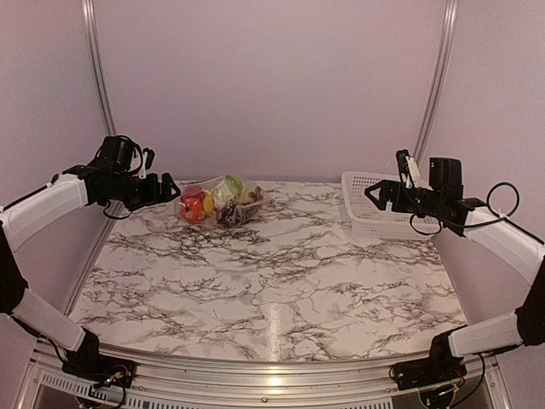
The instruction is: Open the zip-top bag and remove the fake food
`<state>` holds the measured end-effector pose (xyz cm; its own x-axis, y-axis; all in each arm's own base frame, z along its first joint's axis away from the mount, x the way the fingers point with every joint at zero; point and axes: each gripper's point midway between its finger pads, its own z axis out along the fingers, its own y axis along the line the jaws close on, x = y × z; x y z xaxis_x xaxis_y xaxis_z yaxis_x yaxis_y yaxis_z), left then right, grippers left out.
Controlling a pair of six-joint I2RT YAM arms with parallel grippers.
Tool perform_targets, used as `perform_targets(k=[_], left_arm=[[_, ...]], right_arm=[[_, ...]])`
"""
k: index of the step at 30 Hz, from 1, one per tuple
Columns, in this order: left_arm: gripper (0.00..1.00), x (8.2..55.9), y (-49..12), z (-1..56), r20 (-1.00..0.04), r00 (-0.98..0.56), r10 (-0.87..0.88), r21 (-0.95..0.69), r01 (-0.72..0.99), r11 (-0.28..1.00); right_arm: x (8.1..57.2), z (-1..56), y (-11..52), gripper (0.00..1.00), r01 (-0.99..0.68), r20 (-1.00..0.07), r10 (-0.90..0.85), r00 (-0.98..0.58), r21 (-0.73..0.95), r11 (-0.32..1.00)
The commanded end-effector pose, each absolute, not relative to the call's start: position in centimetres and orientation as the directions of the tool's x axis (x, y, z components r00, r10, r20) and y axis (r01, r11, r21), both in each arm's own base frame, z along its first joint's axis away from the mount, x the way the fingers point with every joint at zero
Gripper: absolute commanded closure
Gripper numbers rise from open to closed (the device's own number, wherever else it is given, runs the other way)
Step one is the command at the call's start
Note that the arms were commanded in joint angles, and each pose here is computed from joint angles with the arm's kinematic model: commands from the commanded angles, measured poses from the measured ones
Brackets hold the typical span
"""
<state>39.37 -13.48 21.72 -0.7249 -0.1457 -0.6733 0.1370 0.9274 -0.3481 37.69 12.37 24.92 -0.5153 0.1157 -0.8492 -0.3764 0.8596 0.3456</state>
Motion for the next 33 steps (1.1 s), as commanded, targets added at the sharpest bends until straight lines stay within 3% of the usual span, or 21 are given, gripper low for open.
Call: perform_targets(k=[1,17,27,30,33], left_arm=[[0.01,39.4,-14.9,21.1,-0.66,-0.749,-0.058,-0.313,0.204,0.928],[0.01,44.1,-25.2,23.7,-0.722,-0.653,0.227,-0.251,0.554,0.794],[0.01,45.3,-30.9,20.6,-0.689,-0.611,0.39,-0.233,0.697,0.679],[0.05,46.3,-31.7,19.7,-0.685,-0.613,0.394,-0.242,0.701,0.671],[0.17,46.6,-32.8,18.3,-0.673,-0.621,0.403,-0.262,0.709,0.655]], right_arm=[[37.4,24.8,13.4,0.01,-0.396,-0.832,0.111,-0.543,0.371,0.84],[36.4,26.3,14.7,0.01,-0.463,-0.84,0.114,-0.531,0.4,0.791],[35.9,26.0,15.4,0.01,-0.49,-0.83,0.114,-0.546,0.427,0.76],[35.9,25.8,15.5,0.01,-0.492,-0.826,0.109,-0.554,0.43,0.757],[36.0,25.8,15.5,0.01,-0.494,-0.824,0.101,-0.558,0.427,0.757]])
